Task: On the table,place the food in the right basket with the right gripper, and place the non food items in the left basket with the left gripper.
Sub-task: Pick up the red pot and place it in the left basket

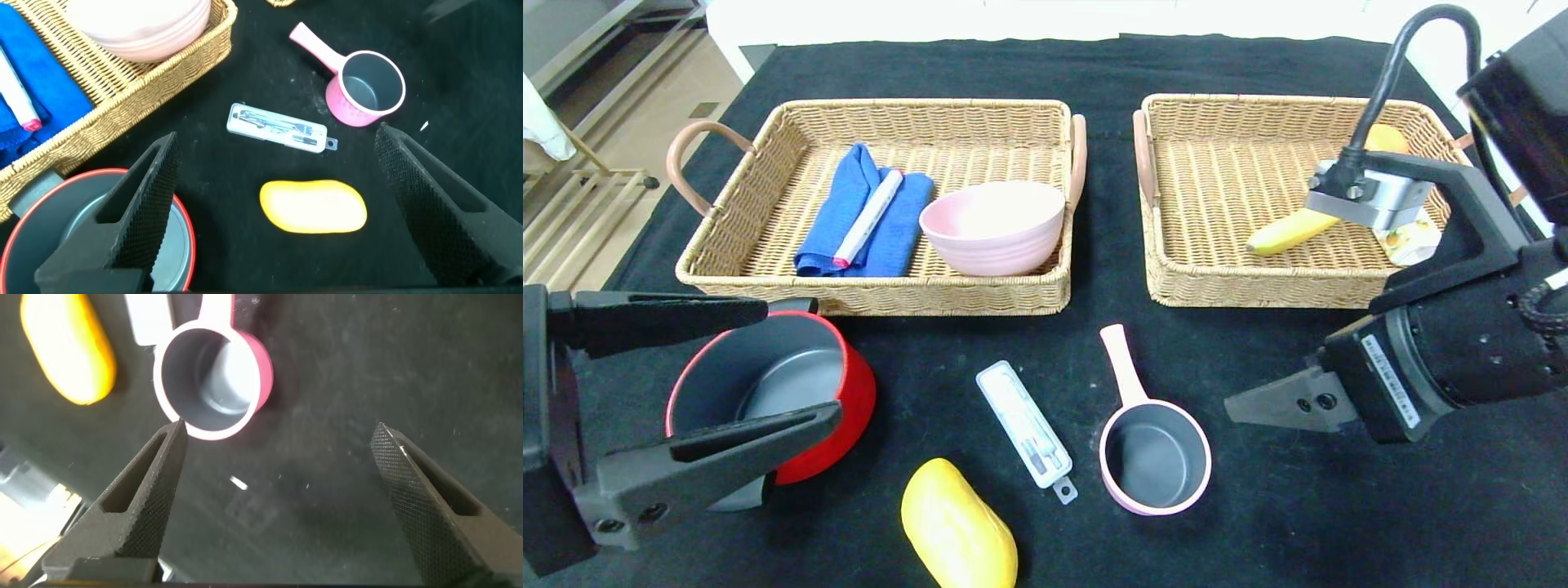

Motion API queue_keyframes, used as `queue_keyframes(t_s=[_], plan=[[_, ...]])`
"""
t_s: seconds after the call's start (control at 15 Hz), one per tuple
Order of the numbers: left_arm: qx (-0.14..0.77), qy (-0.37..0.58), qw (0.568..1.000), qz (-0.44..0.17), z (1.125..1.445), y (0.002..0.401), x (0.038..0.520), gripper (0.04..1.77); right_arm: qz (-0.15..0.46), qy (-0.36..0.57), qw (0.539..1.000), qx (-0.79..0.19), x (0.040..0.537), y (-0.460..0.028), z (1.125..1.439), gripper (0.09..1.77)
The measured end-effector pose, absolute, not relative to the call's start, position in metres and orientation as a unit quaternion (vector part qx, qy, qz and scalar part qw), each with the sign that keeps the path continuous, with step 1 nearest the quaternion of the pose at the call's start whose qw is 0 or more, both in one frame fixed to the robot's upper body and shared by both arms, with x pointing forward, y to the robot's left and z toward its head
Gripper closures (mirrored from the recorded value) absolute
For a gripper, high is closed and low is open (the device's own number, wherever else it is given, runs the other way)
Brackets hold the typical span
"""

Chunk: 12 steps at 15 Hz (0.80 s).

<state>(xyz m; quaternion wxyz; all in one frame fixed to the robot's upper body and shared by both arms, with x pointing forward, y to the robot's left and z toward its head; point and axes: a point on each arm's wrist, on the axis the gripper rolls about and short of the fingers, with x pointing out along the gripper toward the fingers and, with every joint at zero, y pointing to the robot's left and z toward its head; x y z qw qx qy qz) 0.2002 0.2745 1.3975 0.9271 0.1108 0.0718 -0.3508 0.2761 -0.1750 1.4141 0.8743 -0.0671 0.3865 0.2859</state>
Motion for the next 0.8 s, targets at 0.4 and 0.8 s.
queue_keyframes(t_s=[0.4,0.8], plan=[[0.111,0.074,0.927,-0.351,1.397,0.274,0.201,0.09,0.302,0.335,0.891,-0.045,0.261,-0.202,1.422,0.17],[0.112,0.08,0.926,-0.352,1.395,0.273,0.204,0.09,0.335,0.258,0.905,-0.046,0.244,-0.233,1.418,0.16]])
